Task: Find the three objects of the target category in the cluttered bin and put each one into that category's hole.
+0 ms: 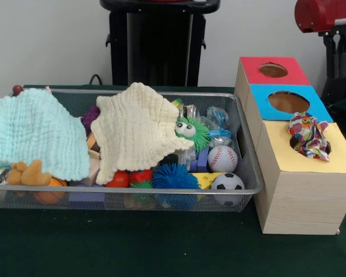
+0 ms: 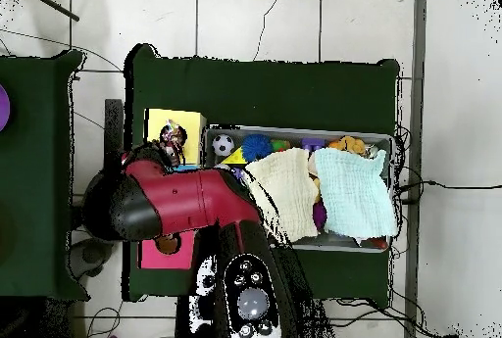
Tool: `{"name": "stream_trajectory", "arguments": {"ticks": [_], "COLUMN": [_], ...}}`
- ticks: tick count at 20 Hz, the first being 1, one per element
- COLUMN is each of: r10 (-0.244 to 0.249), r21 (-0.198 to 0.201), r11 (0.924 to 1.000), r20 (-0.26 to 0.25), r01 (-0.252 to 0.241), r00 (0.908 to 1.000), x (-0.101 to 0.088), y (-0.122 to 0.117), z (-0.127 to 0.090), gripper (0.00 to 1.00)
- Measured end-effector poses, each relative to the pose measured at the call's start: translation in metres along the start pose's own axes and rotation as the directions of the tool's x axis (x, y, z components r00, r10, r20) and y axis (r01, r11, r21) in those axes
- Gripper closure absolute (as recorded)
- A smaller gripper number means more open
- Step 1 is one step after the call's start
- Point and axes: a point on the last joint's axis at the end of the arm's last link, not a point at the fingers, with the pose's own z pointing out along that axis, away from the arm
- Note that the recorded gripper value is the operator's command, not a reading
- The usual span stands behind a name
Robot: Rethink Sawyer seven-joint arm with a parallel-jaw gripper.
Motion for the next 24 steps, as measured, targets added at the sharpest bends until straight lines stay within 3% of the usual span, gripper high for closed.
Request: {"name": "stream_trajectory", "arguments": {"ticks": [9,24], "r10": [-0.065,-0.067], "r21": [0.077,0.16], "r11": [0.9951,0.9859], "r20": [0.042,0.117], "r01": [0.061,0.048], "r00": [0.997,0.9909], "x": [-0.009,-0.018], "y": [-0.004,-0.039], "z": [0.002,0.018], "gripper": [1.0,1.0]}}
